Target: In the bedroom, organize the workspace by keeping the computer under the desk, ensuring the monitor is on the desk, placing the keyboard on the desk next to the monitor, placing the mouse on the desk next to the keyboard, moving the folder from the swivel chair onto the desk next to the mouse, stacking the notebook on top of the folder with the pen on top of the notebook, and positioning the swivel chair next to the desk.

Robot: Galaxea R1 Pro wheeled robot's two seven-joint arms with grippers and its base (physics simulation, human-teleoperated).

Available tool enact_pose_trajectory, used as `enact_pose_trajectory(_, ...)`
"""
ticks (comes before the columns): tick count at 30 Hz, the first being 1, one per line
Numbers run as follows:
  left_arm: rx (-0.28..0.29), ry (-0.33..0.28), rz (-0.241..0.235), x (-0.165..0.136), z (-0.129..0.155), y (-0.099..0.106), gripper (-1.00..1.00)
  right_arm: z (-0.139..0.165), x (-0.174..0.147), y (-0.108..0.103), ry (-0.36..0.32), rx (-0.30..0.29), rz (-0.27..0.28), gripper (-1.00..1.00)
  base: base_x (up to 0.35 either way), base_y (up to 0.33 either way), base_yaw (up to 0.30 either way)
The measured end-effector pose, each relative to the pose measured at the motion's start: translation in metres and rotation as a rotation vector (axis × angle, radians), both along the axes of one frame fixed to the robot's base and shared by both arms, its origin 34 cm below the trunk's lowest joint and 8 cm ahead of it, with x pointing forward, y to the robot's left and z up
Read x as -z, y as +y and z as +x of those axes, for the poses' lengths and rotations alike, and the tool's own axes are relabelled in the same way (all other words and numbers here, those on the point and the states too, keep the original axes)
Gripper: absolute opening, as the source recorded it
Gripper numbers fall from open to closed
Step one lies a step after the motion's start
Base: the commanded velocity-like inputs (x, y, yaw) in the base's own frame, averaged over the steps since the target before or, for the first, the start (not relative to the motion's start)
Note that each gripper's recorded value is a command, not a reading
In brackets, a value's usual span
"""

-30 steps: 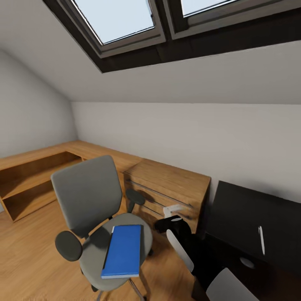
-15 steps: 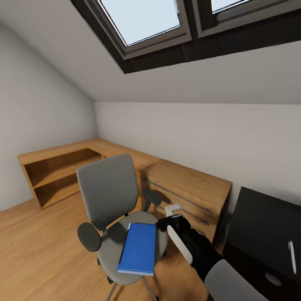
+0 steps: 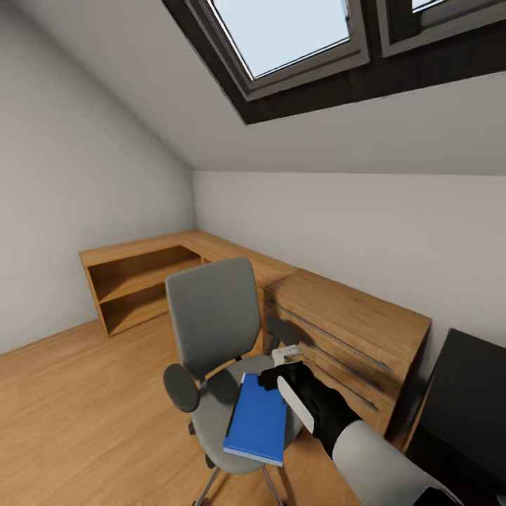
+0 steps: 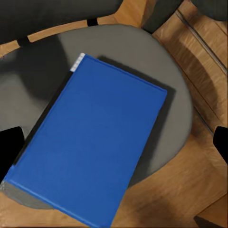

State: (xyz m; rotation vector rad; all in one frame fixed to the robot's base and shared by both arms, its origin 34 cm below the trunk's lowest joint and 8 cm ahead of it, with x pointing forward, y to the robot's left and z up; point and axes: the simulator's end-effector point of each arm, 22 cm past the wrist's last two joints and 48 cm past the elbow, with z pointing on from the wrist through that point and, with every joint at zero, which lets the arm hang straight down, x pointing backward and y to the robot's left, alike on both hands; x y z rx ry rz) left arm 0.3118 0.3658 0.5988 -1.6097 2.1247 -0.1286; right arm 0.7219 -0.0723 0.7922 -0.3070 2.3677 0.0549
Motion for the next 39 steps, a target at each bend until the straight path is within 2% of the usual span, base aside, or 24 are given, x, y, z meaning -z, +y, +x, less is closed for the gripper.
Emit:
enact_pose_trajectory(7, 0.0, 0.017, -0.002, 0.008, -0.009, 0.0, 1.0, 0.003, 0.009, 0.003, -0.005, 0.011, 0.01, 1.0, 0.128, 0.093, 0.114)
enact_pose_trajectory(19, 0.002, 0.023, -0.003, 0.011, -0.011, -0.002, 1.0, 0.004, 0.011, 0.002, -0.001, 0.017, 0.008, 1.0, 0.26, 0.143, 0.015)
enact_pose_trajectory(23, -0.01, 0.026, -0.01, 0.012, -0.013, -0.002, 1.0, 0.01, 0.019, -0.013, 0.033, 0.039, -0.023, 1.0, 0.117, 0.025, 0.001)
enact_pose_trajectory(29, -0.067, 0.027, -0.02, 0.019, -0.016, 0.008, 1.0, 0.01, 0.032, -0.008, 0.095, 0.022, 0.037, 1.0, 0.022, 0.005, 0.0)
enact_pose_trajectory(39, -0.067, 0.027, -0.026, 0.035, -0.016, 0.008, 1.0, 0.011, 0.051, -0.015, 0.113, 0.028, 0.032, 1.0, 0.002, 0.0, 0.0)
